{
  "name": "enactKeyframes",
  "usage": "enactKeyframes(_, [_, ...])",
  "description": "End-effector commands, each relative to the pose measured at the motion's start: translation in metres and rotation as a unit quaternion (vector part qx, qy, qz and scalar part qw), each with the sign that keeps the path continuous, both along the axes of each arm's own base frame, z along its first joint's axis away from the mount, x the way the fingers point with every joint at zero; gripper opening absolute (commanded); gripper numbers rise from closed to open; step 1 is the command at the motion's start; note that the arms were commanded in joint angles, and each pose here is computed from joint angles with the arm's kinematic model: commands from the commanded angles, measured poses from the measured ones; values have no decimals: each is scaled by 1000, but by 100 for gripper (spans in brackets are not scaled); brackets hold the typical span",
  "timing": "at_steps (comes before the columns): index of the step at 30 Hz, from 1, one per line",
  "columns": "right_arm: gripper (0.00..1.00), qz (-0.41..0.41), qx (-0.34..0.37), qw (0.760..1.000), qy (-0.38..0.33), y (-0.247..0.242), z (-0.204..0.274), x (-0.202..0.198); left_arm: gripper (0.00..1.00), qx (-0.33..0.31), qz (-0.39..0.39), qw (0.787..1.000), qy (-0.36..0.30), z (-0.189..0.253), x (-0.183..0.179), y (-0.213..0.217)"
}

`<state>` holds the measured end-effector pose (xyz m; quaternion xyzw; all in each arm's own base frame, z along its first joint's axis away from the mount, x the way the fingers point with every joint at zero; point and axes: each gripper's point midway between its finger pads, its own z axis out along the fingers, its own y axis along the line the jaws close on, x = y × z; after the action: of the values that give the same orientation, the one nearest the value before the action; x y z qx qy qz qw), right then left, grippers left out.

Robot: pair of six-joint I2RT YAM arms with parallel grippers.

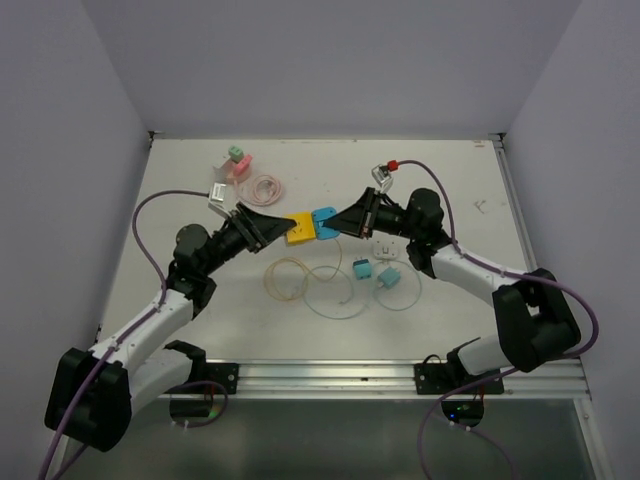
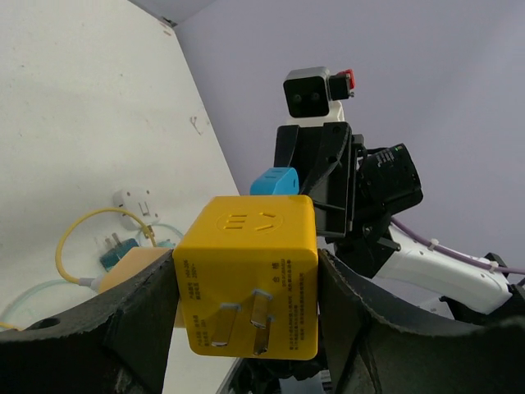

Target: Pull the plug off the socket

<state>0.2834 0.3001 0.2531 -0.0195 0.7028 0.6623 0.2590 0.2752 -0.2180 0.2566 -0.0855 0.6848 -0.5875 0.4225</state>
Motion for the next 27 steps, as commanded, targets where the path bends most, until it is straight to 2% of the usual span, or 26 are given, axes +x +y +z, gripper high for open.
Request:
enactKeyframes(1, [0,-35,4,999,-4,-18,-4,17,0,-54,0,995,-79,42,-10,13])
enactKeyframes(13, [0,-81,-3,997,4,-62,-14,33,0,-30,47,996,-70,28,1,43])
enactKeyframes(14, [0,-95,-13,995,20,-72,-23,36,0,-27,48,996,-71,29,2,44])
enactKeyframes(16, [0,-120,-50,991,21,-86,-40,43,0,-10,54,996,-69,28,5,46])
enactKeyframes(17, [0,-135,-86,985,68,-98,-62,45,0,-1,57,996,-66,27,7,46])
enactKeyframes(18, [0,-140,-130,981,38,-105,-72,45,0,18,60,995,-73,25,9,47])
enactKeyframes(19, [0,-153,-162,974,40,-113,-82,46,0,34,62,996,-51,16,12,48])
enactKeyframes(20, [0,-175,-212,959,70,-125,-100,46,0,45,63,995,-56,22,14,48])
enactKeyframes(21, [0,-180,-243,952,54,-132,-107,47,0,62,65,994,-60,20,17,49])
enactKeyframes(24, [0,-192,-271,941,62,-143,-122,49,0,90,67,992,-49,16,21,50])
enactKeyframes(27, [0,-191,-287,933,99,-147,-145,47,0,121,66,990,-22,5,25,52])
